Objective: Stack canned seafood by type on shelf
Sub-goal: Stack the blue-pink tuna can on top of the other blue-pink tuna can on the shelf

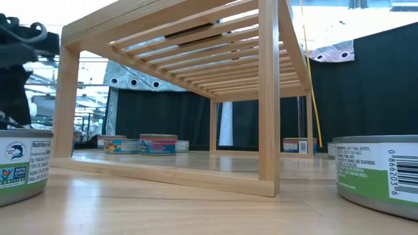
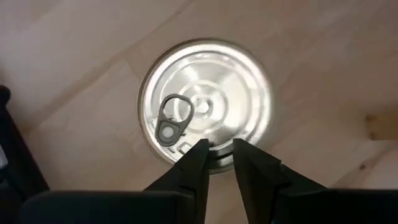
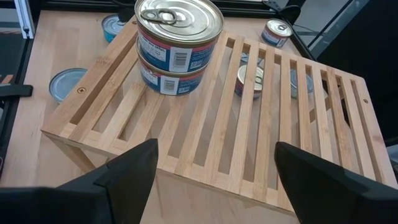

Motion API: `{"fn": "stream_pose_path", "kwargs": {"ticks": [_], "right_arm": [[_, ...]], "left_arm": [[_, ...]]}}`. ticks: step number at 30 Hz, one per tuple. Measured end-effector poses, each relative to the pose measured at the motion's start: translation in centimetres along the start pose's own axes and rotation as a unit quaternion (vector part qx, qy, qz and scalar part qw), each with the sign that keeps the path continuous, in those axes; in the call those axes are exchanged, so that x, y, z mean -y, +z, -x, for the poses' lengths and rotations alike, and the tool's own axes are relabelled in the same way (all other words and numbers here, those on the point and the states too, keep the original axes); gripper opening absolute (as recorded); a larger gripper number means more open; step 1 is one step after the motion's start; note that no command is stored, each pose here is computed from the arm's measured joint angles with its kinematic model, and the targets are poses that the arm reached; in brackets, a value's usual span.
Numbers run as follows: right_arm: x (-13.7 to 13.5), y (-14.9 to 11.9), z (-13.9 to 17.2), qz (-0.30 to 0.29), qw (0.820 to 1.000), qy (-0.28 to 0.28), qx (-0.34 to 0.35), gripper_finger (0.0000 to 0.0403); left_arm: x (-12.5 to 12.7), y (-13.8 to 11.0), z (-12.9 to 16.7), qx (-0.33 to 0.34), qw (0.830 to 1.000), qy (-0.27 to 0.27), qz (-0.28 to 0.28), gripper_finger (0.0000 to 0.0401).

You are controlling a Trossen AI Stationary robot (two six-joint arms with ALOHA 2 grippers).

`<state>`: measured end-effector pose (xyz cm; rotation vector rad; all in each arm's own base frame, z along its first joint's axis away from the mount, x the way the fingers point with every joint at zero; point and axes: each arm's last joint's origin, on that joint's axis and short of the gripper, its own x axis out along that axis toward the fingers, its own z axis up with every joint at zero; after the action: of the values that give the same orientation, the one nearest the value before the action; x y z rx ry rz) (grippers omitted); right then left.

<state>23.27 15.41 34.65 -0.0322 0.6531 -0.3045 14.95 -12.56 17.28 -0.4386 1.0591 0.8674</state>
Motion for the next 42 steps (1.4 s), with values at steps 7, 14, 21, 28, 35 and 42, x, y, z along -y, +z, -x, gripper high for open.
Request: {"fn": "stream_pose_path", "kwargs": {"ticks": [7, 14, 21, 28, 35, 42], "right_arm": [[0.0, 0.0, 0.0, 0.000, 1.000, 0.000, 0.000, 0.0313], [0.0, 0.0, 0.0, -0.002, 1.000, 0.000, 0.000, 0.0313], [0.0, 0.0, 0.0, -0.002, 1.000, 0.000, 0.000, 0.0313], [0.0, 0.0, 0.0, -0.001, 1.000, 0.000, 0.000, 0.0313], [0.0, 0.0, 0.0, -0.001, 1.000, 0.002, -0.001, 0.0313], [0.0, 0.0, 0.0, 0.000, 1.000, 0.002, -0.001, 0.0313]], "left_arm": [[0.3, -0.3, 0.8, -0.001, 1.000, -0.017, -0.007, 0.0081], [-0.1, -0.7, 0.1, -0.012, 1.000, -0.004, 0.012, 0.0081], [-0.1, -1.0, -0.5, -0.014, 1.000, -0.018, 0.018, 0.0081], [-0.1, -1.0, -0.5, -0.016, 1.000, -0.019, 0.019, 0.0081], [0.3, -1.9, -0.6, -0.042, 0.998, -0.027, 0.031, 0.0081], [1.1, -3.1, -1.8, -0.065, 0.998, -0.004, 0.021, 0.0081]]}}
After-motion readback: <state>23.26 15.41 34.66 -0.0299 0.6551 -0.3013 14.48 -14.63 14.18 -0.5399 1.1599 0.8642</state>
